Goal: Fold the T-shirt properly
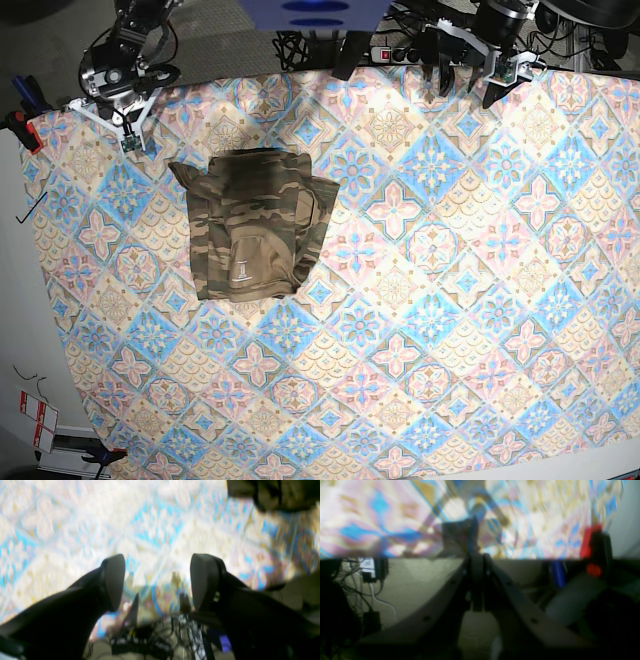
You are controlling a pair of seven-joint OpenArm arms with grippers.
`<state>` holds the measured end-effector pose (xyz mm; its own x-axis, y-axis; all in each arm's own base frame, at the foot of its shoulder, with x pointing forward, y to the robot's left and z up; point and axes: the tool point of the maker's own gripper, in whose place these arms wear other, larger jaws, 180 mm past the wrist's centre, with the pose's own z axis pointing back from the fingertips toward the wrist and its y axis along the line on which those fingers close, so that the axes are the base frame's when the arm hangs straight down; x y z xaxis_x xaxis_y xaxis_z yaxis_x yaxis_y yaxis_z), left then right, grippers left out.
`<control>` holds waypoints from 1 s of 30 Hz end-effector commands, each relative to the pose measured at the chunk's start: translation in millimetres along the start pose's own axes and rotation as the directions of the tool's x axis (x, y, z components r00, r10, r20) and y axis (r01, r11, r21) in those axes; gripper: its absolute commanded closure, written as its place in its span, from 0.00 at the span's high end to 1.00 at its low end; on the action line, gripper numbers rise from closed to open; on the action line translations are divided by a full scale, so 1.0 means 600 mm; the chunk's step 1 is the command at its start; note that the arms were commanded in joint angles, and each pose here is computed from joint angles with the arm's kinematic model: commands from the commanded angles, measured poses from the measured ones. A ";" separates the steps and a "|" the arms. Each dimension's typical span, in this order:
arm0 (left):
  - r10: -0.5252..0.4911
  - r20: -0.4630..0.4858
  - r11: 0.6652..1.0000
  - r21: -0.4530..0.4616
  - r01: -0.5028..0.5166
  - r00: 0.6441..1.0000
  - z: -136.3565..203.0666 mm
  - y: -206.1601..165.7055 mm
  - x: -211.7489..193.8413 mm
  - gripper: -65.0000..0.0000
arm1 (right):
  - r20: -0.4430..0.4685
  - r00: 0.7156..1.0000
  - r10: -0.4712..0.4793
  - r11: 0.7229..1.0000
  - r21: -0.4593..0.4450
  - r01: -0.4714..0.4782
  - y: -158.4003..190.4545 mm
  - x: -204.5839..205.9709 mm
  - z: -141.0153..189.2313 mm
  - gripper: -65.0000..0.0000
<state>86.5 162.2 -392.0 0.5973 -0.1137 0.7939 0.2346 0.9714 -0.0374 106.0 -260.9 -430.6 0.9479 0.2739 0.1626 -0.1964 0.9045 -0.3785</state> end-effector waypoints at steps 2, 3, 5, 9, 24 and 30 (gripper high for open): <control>0.006 -0.032 1.000 0.007 -0.006 0.999 0.013 0.004 -0.024 0.62 | -0.011 1.000 -0.017 0.999 -0.034 0.016 -0.020 -0.009 0.004 0.00; 0.014 -0.056 1.000 0.012 -0.014 0.998 0.016 0.006 -0.041 0.62 | -0.013 1.000 -0.020 0.999 -0.034 0.020 -0.021 -0.011 0.004 0.00; 0.027 -0.111 0.999 0.024 -0.024 0.994 0.020 0.013 -0.079 0.62 | -0.042 0.999 -0.016 1.000 -0.020 0.015 -0.013 -0.029 -0.001 0.00; 0.055 -0.190 0.998 0.045 -0.047 0.980 0.035 0.021 -0.144 0.62 | -0.081 0.997 -0.009 1.000 0.013 0.011 0.005 -0.056 -0.009 0.00; 0.177 -0.452 0.972 -0.061 -0.228 0.874 -0.035 0.001 -0.345 0.62 | -0.174 0.953 -0.248 0.928 0.239 0.286 0.155 -0.142 -0.115 0.00; 0.193 -0.526 0.972 -0.013 -0.234 0.829 -0.056 0.026 -0.415 0.62 | -0.183 0.898 -0.399 0.848 0.299 0.438 0.201 -0.134 -0.168 0.00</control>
<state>-25.6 189.2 -613.0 0.9407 -0.0111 0.3391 0.0985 0.9654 -0.2415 21.4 -200.8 -584.2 0.9809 -0.1706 0.0936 0.1682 0.9852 0.0333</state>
